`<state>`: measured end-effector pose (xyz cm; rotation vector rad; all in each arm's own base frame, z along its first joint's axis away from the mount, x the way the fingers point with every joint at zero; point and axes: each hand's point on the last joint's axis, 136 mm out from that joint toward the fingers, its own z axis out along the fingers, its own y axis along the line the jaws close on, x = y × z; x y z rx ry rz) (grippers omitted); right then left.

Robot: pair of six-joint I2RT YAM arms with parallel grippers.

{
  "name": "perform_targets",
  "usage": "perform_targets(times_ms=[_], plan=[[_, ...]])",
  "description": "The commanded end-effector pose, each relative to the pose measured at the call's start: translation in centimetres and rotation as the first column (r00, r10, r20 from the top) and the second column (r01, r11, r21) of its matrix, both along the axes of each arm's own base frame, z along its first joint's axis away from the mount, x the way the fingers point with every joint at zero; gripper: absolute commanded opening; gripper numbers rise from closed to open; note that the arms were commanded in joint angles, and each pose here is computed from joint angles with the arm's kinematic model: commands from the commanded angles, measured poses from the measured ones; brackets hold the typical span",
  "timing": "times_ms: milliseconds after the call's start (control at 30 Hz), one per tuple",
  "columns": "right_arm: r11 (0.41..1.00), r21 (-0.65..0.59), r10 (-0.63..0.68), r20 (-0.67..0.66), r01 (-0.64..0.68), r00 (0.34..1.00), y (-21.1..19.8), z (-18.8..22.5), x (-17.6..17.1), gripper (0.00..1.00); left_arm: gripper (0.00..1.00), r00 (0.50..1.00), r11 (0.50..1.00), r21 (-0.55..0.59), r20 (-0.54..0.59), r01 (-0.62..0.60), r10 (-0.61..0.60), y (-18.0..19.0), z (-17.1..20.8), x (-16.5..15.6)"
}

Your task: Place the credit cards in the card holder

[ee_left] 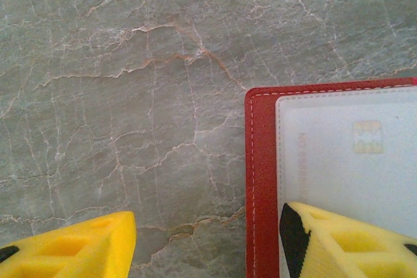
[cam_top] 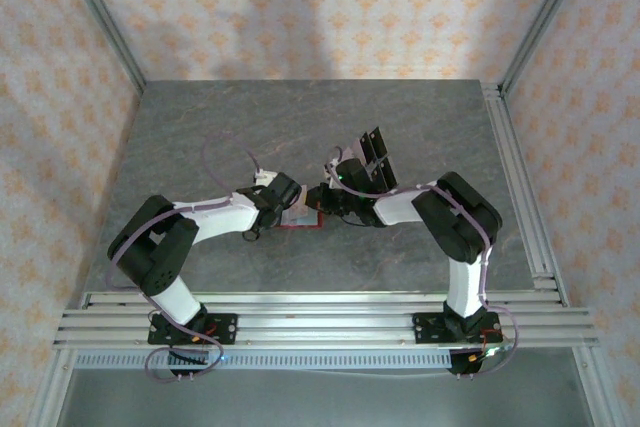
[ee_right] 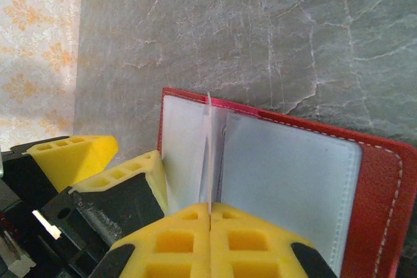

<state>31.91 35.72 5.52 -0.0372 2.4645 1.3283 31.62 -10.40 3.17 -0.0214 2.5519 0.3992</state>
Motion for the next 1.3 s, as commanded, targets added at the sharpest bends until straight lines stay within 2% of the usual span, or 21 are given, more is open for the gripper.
perform_targets(times_ms=[0, 433, 700, 833, 1033, 1133, 1267], plan=[[0.999, 0.034, 0.012, 0.004, -0.013, 1.000, 0.5, -0.1, -0.3, 0.00, 0.62, 0.999, 0.999, 0.041, -0.033, -0.025, 0.026, 1.3, -0.8, -0.9], [0.995, 0.098, -0.017, -0.016, 0.019, 1.000, 0.5, 0.6, -0.5, 0.00, 0.62, 0.999, 0.999, 0.026, -0.021, -0.032, 0.032, 1.0, -0.2, -0.6], [0.998, -0.050, -0.042, -0.062, 0.039, 0.997, -1.2, -1.8, -1.0, 0.00, 0.63, 0.999, 0.999, -0.023, 0.037, -0.037, 0.038, 0.1, 3.5, 0.6], [0.983, -0.179, -0.044, -0.081, 0.029, 0.996, -3.0, -3.3, -1.8, 0.00, 0.63, 0.998, 0.999, -0.038, 0.051, -0.035, 0.037, 0.0, 4.6, 0.8], [0.953, -0.303, -0.020, -0.101, -0.011, 0.995, -5.5, -4.7, -3.0, 0.00, 0.63, 0.997, 0.998, -0.056, 0.062, -0.031, 0.034, -0.1, 5.5, 0.6], [0.945, -0.326, -0.014, -0.105, -0.022, 0.994, -6.5, -4.7, -3.2, 0.00, 0.63, 0.998, 0.997, -0.069, 0.063, -0.025, 0.030, -0.2, 5.6, 0.5], [0.954, -0.297, 0.002, -0.097, -0.031, 0.995, -6.4, -3.6, -2.8, 0.00, 0.63, 0.998, 0.995, -0.097, 0.055, 0.010, -0.004, -1.1, 5.4, 0.7]])
